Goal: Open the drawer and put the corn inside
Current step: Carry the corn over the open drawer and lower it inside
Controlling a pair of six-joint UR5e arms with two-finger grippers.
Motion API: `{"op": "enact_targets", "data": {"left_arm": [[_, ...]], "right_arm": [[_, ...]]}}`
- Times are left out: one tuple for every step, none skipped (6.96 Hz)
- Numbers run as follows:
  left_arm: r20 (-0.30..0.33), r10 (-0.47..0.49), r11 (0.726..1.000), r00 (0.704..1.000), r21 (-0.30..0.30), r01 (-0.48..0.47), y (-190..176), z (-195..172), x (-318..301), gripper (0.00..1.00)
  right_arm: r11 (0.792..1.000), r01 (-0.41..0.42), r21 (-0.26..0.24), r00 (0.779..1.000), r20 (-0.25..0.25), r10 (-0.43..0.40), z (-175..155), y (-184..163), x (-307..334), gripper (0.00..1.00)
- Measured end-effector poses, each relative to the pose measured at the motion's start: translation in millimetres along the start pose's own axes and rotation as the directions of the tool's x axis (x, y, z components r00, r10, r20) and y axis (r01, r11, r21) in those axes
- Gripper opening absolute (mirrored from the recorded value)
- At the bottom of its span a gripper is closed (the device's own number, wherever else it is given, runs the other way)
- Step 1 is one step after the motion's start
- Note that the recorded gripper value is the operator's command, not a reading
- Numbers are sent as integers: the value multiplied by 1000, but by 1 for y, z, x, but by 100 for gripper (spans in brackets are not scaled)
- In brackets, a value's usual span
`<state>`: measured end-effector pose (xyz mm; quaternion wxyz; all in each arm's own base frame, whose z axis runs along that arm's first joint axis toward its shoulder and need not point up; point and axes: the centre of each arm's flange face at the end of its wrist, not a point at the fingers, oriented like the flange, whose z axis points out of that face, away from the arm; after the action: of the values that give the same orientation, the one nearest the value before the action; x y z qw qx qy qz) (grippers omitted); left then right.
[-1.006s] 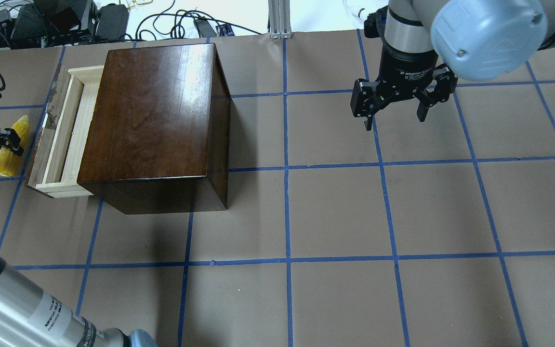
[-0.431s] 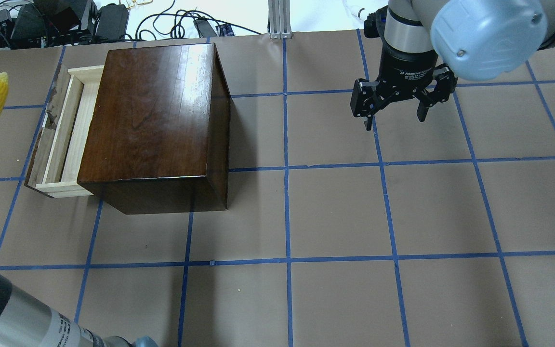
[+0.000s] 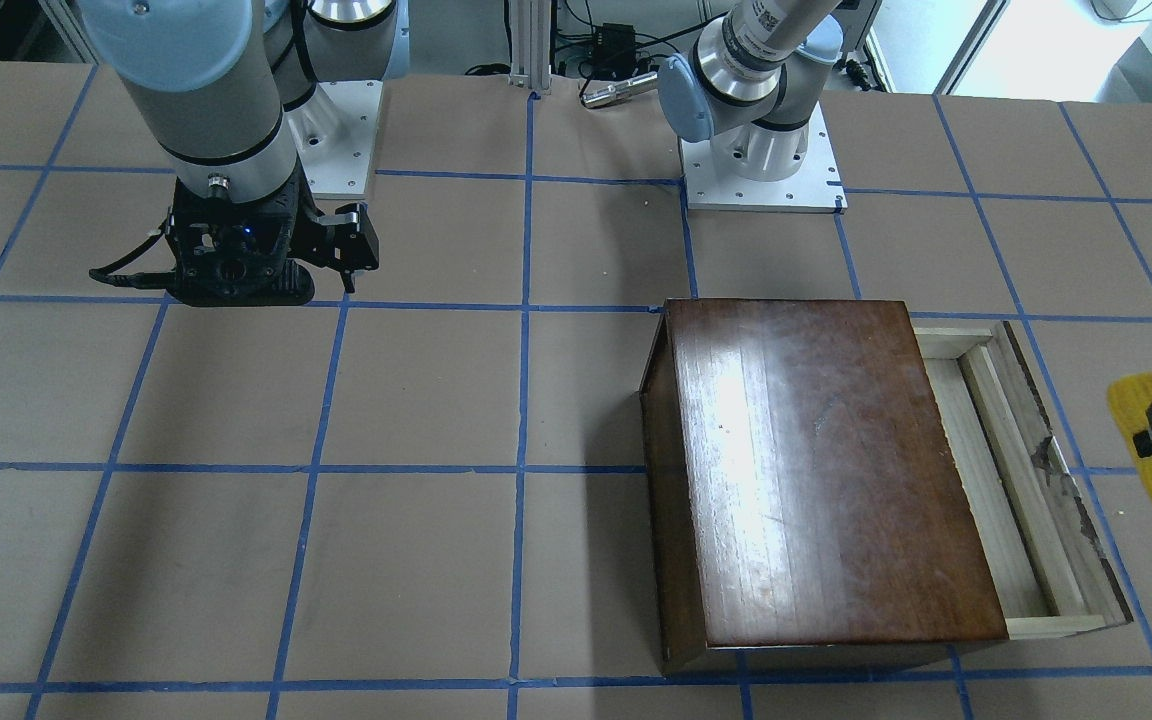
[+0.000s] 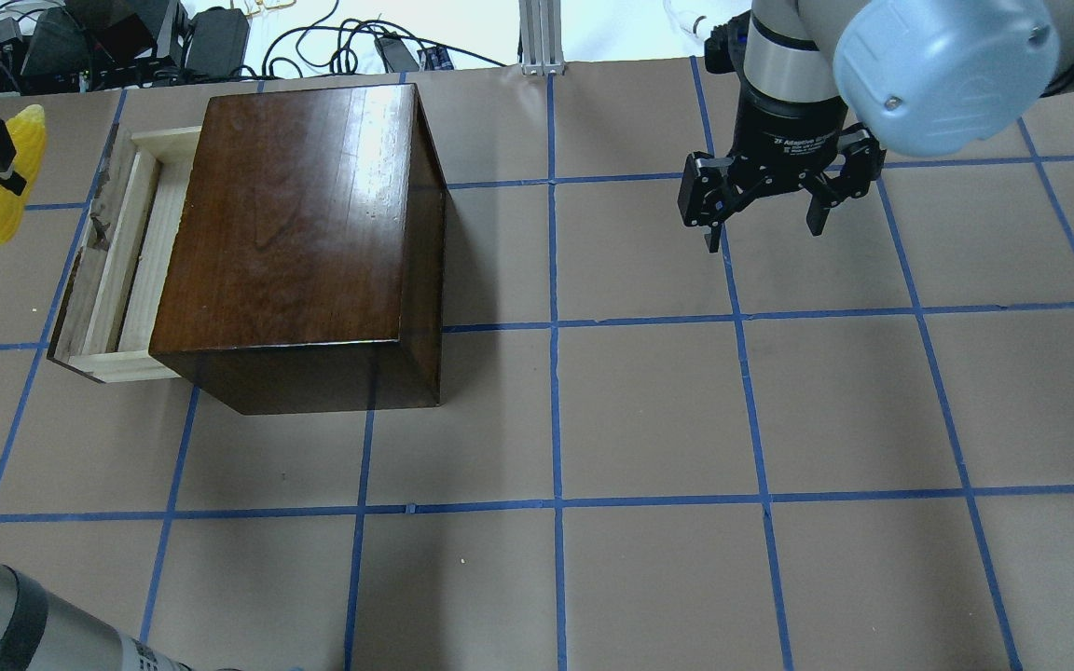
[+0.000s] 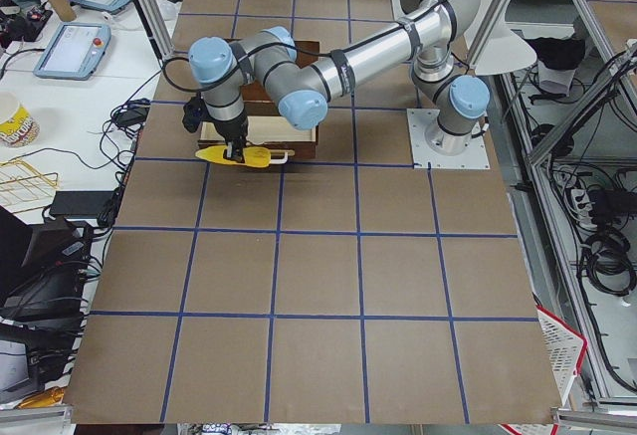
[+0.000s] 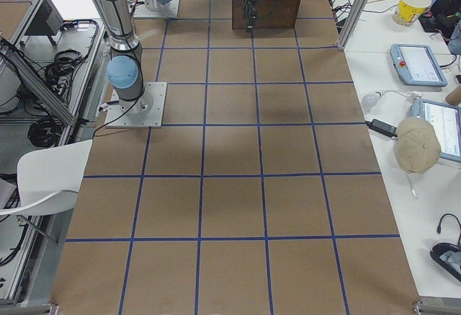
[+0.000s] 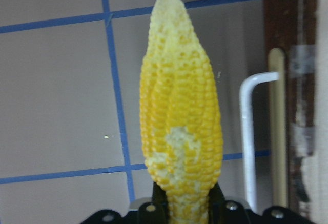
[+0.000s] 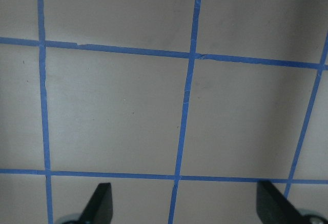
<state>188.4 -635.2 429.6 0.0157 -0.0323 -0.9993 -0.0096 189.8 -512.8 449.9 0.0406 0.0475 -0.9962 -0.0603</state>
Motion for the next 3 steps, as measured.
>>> {"op": "enact_targets", "data": {"left_arm": [[-29,-24,1000,999,-4,24,-4,-3,30,0],[-48,-40,999,998,-16,39,-11,3,54,0],[-61,-45,999,997,-33,43,-16,13,66,0]], "right_arm": [[1000,0,0,1000,0,0,0,0,0,100],[1000,-1,0,1000,0,1,0,0,0,100],[1000,-1,0,1000,0,1,0,0,0,100]]}}
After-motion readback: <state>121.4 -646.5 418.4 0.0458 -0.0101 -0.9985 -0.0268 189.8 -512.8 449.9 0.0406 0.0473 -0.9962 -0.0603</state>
